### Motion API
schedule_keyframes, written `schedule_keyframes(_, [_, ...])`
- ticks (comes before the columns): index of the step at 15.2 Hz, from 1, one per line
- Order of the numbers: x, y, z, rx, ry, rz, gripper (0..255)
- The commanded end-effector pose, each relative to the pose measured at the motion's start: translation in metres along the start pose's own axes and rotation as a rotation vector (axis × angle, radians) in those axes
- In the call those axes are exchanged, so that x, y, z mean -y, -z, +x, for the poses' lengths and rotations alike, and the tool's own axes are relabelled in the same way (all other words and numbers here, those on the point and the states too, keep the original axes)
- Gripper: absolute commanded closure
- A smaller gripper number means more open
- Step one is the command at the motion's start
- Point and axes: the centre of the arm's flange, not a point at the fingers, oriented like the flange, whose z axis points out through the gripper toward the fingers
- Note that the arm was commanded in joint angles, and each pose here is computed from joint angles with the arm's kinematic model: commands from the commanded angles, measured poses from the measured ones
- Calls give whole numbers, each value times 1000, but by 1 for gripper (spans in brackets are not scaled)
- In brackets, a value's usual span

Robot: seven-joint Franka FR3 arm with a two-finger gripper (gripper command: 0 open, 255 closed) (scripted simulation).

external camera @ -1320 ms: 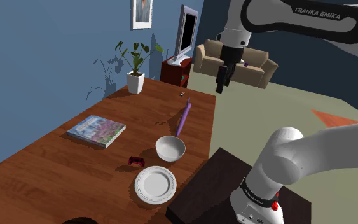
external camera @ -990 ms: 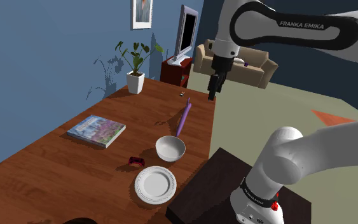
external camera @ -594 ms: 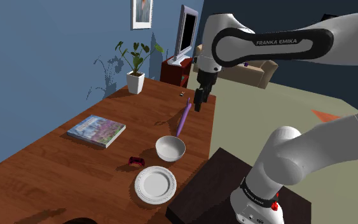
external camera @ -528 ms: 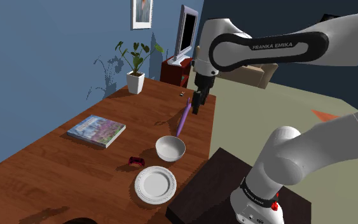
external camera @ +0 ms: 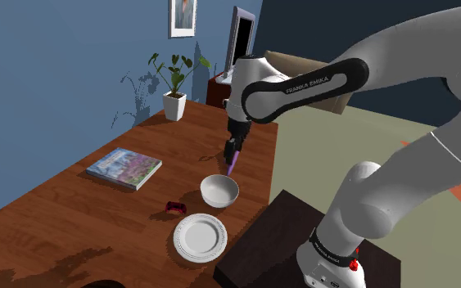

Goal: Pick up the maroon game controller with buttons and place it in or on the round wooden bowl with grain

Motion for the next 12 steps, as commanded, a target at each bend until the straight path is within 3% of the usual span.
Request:
schedule_keyframes(1, [8,-23,14,-8,18,-2,0])
schedule_keyframes(12, [53,-137,88,-36,114,-12,0])
